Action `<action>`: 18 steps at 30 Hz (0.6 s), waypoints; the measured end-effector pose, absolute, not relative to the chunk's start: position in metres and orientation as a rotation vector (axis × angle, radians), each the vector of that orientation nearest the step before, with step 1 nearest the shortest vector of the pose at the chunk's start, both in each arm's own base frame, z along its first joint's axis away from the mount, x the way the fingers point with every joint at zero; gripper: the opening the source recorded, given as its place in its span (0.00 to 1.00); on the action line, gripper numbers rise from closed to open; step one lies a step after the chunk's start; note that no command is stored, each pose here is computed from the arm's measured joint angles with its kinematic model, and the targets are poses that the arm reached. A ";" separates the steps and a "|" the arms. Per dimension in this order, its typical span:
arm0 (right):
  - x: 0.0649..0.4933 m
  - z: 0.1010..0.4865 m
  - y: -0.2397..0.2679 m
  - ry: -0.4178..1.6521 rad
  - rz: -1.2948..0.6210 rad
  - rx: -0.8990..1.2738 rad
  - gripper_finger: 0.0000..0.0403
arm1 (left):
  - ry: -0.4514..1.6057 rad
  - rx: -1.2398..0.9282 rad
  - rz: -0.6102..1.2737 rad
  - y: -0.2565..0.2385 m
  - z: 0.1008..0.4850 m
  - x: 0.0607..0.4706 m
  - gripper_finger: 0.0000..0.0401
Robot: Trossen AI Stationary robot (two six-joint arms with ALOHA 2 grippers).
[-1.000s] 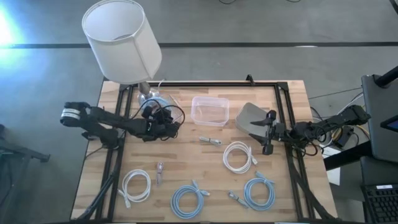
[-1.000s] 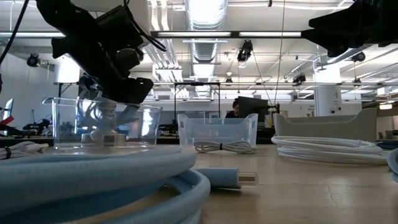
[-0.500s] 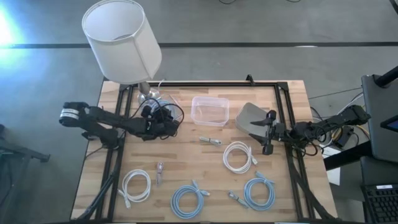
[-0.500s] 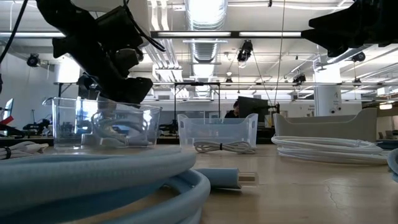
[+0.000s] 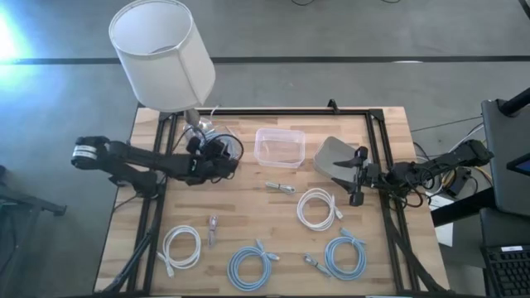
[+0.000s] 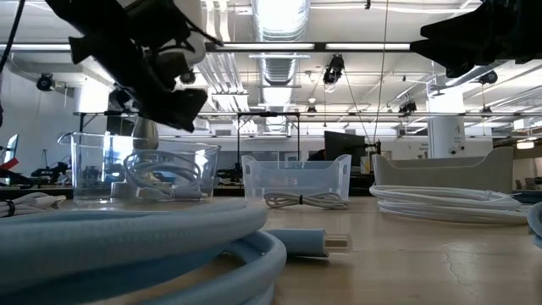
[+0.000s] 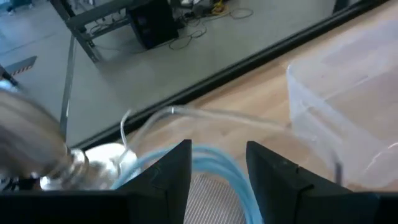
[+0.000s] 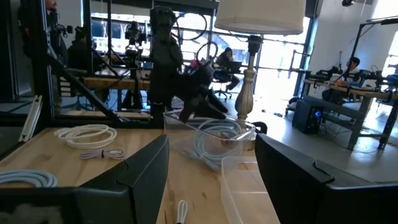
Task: Pick & Place USB Port
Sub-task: Put the left blue HDMI cable into the left transparent bin
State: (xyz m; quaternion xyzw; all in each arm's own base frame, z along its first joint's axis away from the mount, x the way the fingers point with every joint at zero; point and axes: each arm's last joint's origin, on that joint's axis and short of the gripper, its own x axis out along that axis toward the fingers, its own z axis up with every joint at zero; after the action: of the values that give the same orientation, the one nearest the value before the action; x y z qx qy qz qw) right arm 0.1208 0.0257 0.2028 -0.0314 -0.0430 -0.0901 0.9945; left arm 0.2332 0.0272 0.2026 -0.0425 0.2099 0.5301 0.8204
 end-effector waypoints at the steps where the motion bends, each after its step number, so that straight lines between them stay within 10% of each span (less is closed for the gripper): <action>1: 0.121 0.203 0.026 -0.086 -0.180 -0.063 0.58 | 0.439 -0.088 1.124 0.027 0.207 0.233 0.39; 18: 0.128 0.216 0.028 -0.111 -0.160 0.053 0.58 | 0.472 -0.187 0.254 -0.015 0.250 0.260 0.39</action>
State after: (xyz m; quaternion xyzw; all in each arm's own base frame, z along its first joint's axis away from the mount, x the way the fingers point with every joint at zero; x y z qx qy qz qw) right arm 0.1278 0.0285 0.2160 0.0264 -0.0555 -0.0798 0.9949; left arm 0.2604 -0.0152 0.2496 -0.0924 0.2329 0.1253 0.9600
